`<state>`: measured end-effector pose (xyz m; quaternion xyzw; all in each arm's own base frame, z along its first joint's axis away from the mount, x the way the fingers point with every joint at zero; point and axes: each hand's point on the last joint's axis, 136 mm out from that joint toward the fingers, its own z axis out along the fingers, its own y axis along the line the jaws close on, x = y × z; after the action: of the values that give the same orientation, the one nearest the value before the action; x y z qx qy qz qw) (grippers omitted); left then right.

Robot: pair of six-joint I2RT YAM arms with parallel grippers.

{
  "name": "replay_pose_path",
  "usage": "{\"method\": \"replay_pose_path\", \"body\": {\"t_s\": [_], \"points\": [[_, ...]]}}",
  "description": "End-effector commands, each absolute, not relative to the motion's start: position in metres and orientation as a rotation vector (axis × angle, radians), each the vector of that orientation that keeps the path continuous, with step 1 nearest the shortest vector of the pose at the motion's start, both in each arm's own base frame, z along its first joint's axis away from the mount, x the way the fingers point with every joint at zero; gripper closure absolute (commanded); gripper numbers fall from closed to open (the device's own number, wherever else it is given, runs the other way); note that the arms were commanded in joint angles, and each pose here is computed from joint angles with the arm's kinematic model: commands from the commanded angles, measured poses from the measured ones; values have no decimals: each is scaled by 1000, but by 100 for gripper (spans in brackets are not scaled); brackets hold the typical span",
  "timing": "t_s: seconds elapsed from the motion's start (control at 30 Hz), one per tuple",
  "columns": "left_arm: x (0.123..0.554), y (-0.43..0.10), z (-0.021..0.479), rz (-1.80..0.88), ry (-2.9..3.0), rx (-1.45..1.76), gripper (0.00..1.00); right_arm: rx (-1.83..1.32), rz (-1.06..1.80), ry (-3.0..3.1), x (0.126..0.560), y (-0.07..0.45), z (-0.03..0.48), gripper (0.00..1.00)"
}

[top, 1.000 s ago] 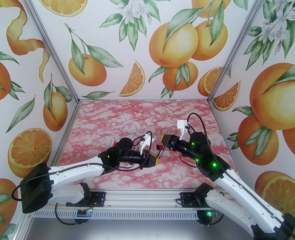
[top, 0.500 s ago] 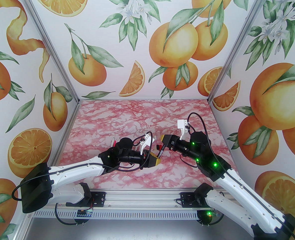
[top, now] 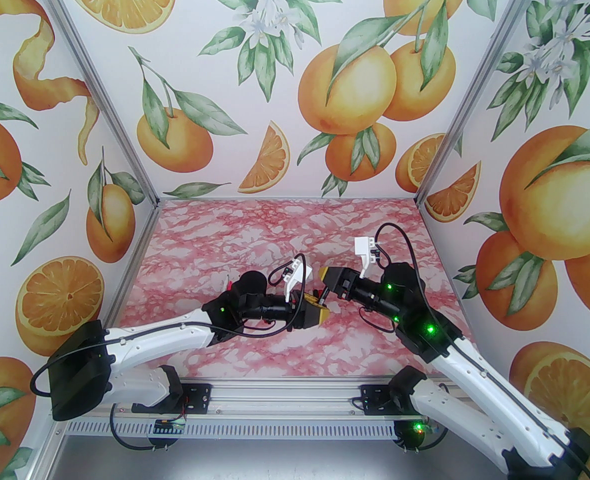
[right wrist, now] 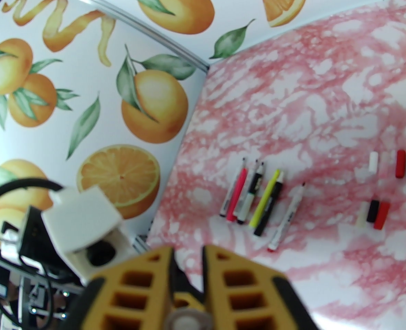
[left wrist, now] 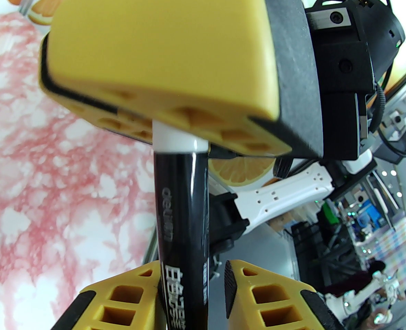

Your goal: Open the pen caps

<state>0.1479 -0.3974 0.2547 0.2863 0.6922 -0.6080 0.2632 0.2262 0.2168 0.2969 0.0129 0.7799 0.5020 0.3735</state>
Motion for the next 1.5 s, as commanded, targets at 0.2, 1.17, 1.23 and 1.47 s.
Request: {"method": "replay_pose_path", "body": {"t_s": [0.2,1.17,1.23,1.47], "points": [[151,-393,266,-1491,1846,809,99,197,1152,2041,235,194,282,91],[114,-400,256,-1635,1877,955,100,188,1144,1817,243,165,323,94],[113,-400,255,-1650,1881,959,100,170,1157,1795,242,165,327,94],[112,-401,250,-1659,1890,966,100,121,1210,1756,245,166,334,95]]}}
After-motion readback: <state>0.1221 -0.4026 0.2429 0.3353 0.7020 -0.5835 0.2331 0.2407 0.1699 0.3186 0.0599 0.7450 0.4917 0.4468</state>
